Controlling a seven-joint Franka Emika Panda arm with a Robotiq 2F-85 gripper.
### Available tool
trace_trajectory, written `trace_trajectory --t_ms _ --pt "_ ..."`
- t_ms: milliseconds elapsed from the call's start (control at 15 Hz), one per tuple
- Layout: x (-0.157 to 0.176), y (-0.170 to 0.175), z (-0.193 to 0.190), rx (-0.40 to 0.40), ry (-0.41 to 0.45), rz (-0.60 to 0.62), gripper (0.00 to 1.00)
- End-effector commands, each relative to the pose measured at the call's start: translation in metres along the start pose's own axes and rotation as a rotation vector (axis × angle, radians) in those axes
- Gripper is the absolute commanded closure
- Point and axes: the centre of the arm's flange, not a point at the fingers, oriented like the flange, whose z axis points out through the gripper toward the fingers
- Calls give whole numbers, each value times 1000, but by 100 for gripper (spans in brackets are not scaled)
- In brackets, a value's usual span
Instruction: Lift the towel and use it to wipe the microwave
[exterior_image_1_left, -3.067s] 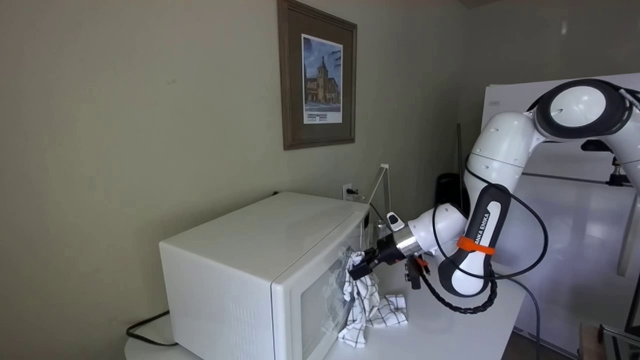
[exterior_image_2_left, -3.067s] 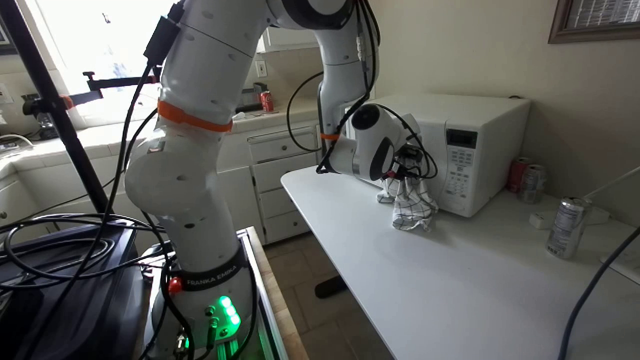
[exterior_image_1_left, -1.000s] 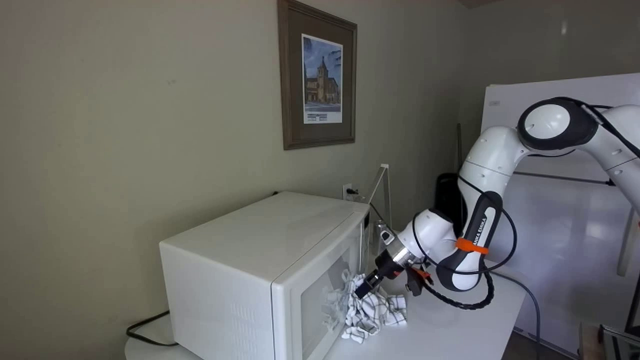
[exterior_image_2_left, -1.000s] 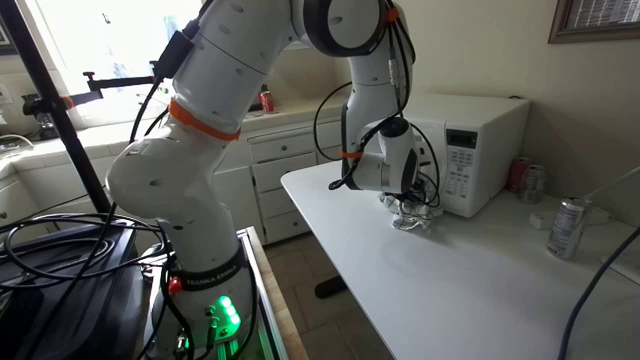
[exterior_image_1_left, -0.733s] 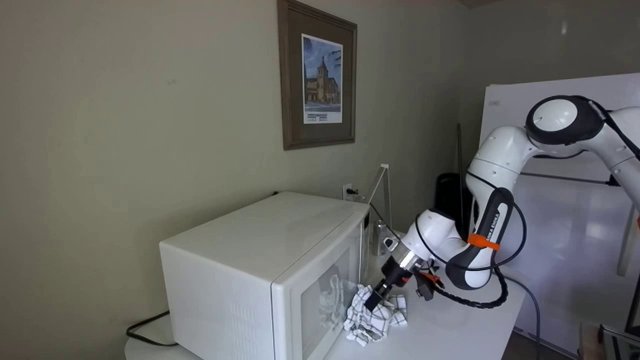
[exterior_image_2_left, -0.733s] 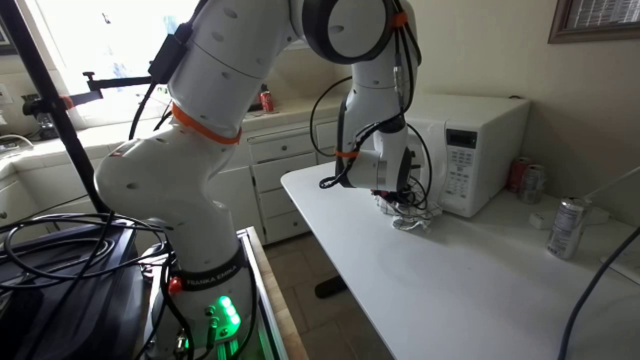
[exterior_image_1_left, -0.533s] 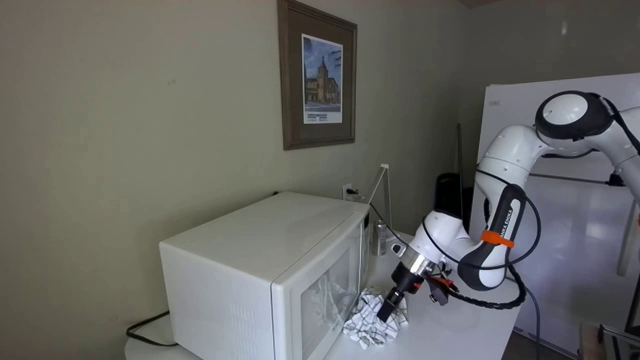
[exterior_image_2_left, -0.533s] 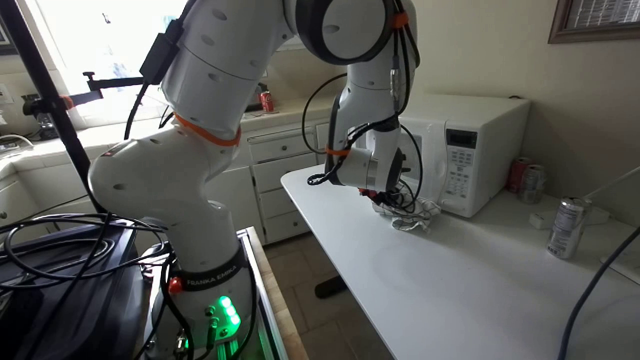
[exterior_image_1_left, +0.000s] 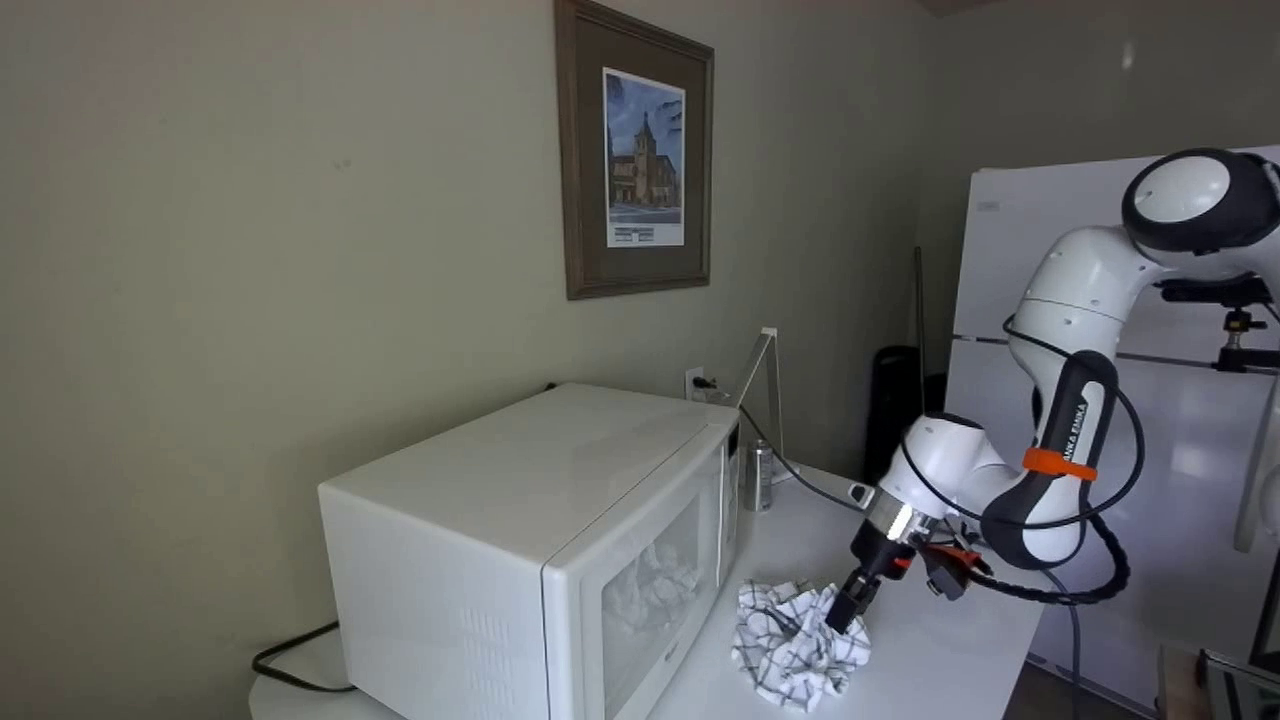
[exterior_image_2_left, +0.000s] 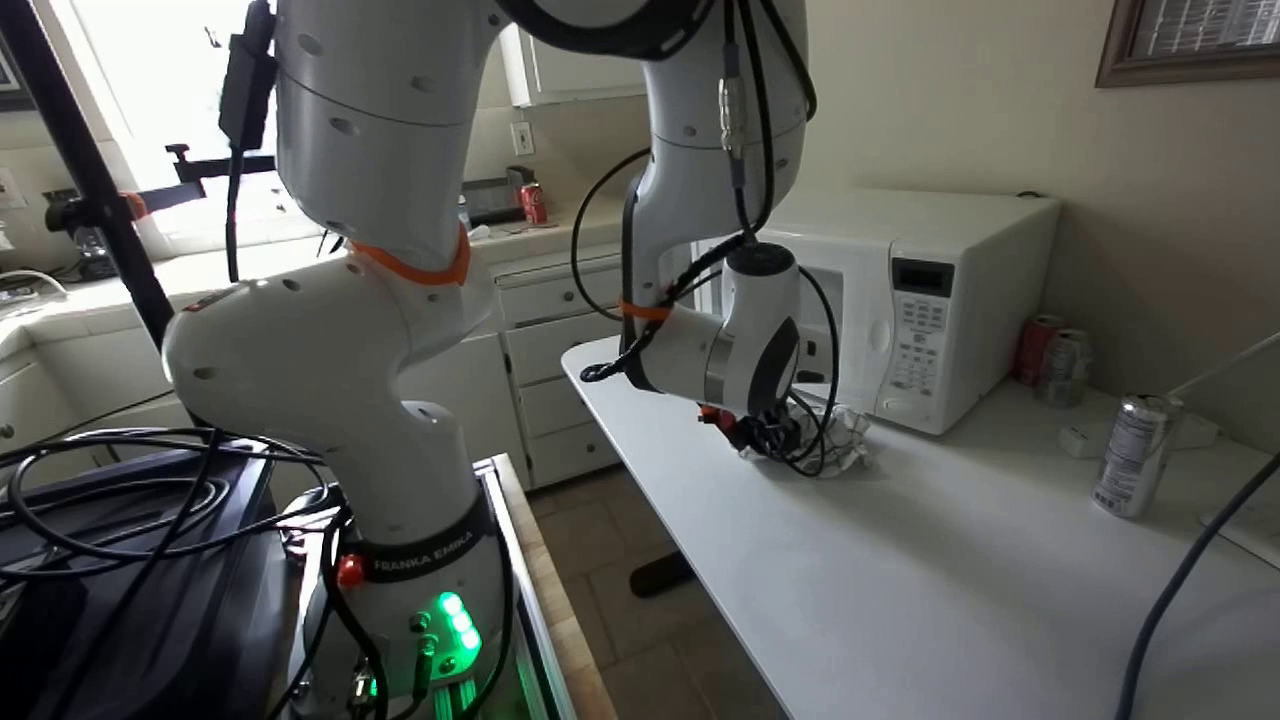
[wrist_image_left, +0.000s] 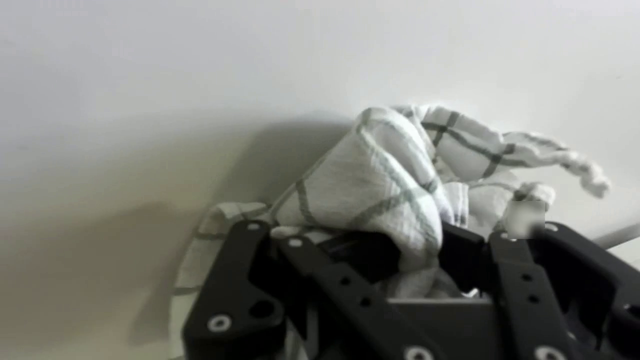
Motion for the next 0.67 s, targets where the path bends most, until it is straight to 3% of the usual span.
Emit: trace_trajectory --t_ms 0,400,467,600 --pt "-24 44 -45 -151 38 119 100" --pt "-36 104 -96 -388 55 270 100" --pt "-34 107 -101 -425 57 292 75" --pt "-29 105 -114 -470 52 272 68"
